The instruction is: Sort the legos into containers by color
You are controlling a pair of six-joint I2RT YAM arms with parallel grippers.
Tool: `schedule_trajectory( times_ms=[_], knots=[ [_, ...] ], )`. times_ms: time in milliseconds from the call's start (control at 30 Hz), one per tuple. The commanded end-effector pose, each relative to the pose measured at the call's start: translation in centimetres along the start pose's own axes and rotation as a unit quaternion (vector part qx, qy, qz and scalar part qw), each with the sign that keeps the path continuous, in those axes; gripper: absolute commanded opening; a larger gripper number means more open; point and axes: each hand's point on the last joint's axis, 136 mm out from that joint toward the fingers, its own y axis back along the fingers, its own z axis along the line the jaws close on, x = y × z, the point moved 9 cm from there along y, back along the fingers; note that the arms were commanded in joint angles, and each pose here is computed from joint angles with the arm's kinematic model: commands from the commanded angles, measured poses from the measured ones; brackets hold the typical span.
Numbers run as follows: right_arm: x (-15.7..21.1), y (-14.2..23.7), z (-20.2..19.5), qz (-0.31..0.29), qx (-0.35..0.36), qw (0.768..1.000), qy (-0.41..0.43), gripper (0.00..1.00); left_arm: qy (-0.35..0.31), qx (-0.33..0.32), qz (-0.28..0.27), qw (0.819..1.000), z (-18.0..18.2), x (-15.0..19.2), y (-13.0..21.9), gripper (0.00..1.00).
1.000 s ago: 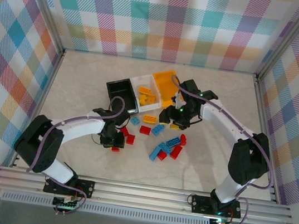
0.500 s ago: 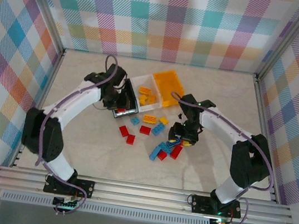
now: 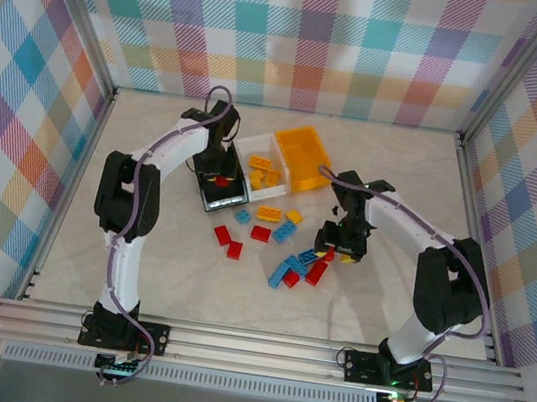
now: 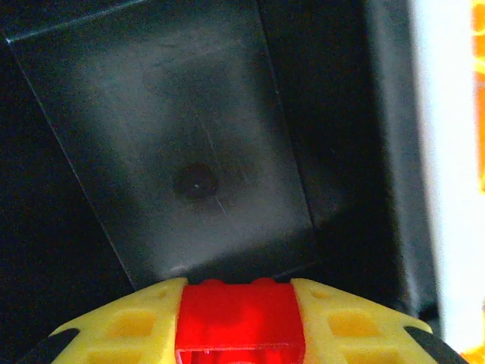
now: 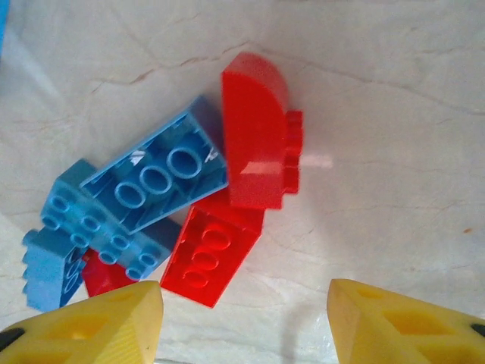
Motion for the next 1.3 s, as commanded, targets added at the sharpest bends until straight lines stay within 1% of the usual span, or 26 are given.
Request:
schedule_trajectory(
  times_ms=[0, 67, 267, 333, 533, 733, 800, 1000, 1100, 1200, 1267],
  knots=[
    [-1.6, -0.2, -0.2, -0.003, 0.005, 1.000, 0.009, 0.58, -0.007, -0.020, 0.002, 1.000, 0.4, -0.9, 0.4, 0.37],
    [-2.3, -0.4, -0.4, -0.004, 0.002, 1.000, 0.007, 0.57, -0.006, -0.016, 0.001, 1.000, 0.2, -1.2, 0.5, 0.48],
    [-3.8, -0.9, -0.5, -0.002, -0.007, 1.000, 0.004, 0.52, 0.003, 0.014, -0.018, 1.000, 0.0, -0.6, 2.9, 0.63],
    [-4.2, -1.2, -0.5, -0.002, -0.007, 1.000, 0.004, 0.52, 0.009, 0.026, -0.025, 0.999, -0.1, -0.2, 3.9, 0.65],
    [-5.4, -2.2, -0.5, 0.005, -0.013, 1.000, 0.001, 0.50, 0.011, 0.054, -0.040, 0.998, -0.3, 2.2, 6.9, 0.71],
    [-5.7, -3.5, -0.6, 0.016, -0.011, 1.000, -0.001, 0.49, 0.017, 0.072, -0.037, 0.997, 0.6, 5.3, 8.5, 0.75],
    [-5.5, -3.9, -0.8, 0.019, -0.007, 1.000, -0.004, 0.44, 0.023, 0.079, -0.034, 0.996, 0.9, 6.3, 8.7, 0.75],
    [-5.1, -4.3, -1.2, 0.020, -0.005, 1.000, -0.013, 0.26, 0.027, 0.101, -0.027, 0.994, 1.1, 9.0, 9.1, 0.78],
    [-5.1, -3.9, -1.1, 0.013, -0.005, 1.000, -0.013, 0.21, 0.036, 0.123, -0.020, 0.992, 1.2, 10.0, 9.0, 0.79],
    [-5.2, -2.8, -1.0, 0.003, -0.007, 1.000, -0.015, 0.20, 0.040, 0.147, -0.016, 0.988, 1.2, 10.7, 9.2, 0.79],
    [-5.2, -1.3, -0.6, -0.011, -0.017, 1.000, -0.016, 0.21, 0.039, 0.166, -0.015, 0.985, 1.0, 11.0, 9.4, 0.80]
  ],
)
